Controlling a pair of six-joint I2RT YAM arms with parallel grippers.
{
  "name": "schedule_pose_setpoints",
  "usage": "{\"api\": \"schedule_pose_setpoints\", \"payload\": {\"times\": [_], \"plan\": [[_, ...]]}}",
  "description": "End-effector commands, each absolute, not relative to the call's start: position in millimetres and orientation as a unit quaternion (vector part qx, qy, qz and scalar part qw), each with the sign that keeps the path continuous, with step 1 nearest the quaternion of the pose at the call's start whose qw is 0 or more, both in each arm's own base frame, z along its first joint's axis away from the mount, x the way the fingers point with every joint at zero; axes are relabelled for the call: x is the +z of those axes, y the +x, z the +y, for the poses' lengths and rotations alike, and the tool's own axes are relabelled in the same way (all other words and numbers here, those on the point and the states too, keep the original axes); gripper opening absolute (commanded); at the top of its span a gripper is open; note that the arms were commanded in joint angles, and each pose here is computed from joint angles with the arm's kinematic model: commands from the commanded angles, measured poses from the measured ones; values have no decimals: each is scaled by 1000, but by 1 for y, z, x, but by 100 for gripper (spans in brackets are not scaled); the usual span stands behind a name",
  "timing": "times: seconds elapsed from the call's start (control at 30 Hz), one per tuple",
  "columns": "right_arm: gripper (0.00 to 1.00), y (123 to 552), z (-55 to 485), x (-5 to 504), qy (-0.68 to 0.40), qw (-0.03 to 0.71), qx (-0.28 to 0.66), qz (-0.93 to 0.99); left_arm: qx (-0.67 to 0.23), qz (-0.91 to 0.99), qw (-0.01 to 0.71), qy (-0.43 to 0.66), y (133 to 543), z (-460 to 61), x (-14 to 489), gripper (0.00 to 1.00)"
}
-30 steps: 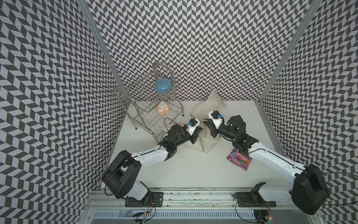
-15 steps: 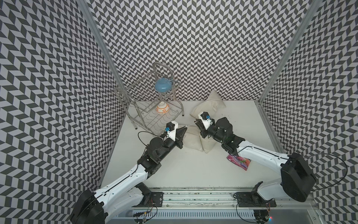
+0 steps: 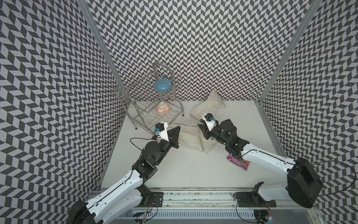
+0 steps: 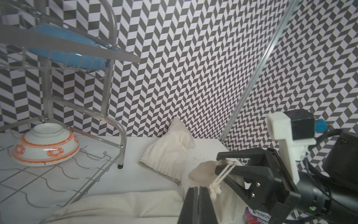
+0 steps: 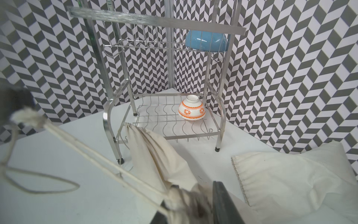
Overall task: Close the soil bag
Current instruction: Frap the soil bag at the center of the board.
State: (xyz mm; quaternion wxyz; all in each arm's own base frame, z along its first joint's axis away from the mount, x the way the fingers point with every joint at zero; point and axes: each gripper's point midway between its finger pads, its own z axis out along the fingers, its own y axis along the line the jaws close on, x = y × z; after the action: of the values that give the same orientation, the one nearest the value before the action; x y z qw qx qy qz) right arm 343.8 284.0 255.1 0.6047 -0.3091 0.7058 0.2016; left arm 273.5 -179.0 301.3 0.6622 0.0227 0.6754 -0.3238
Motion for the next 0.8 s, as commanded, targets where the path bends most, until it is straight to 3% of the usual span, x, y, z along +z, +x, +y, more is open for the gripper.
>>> {"api": "schedule_pose_setpoints", "payload": {"times": [0.0,0.13,0.23,0.4,0.53,0.57,0.63,0.77], "plan": [[44,351,249,246,-290,593,177,730,-307,617,713,-130,279,-113,327,0],[62,319,273,280,-345,597,268,673,-290,659,669,-184,281,-88,270,0],[72,321,274,296,-339,602,277,667,-271,687,633,-234,277,-63,221,0],[83,378,237,278,-238,585,253,733,-251,673,626,-303,259,-24,187,0],[88,441,204,223,-156,539,177,809,-235,654,633,-341,253,-5,183,0],[91,455,201,212,-146,523,159,824,-235,652,635,-342,253,-4,186,4],[95,481,197,180,-134,486,130,854,-235,650,642,-332,254,-6,196,30],[100,515,201,133,-119,456,101,876,-245,655,656,-284,256,-18,228,63]]}}
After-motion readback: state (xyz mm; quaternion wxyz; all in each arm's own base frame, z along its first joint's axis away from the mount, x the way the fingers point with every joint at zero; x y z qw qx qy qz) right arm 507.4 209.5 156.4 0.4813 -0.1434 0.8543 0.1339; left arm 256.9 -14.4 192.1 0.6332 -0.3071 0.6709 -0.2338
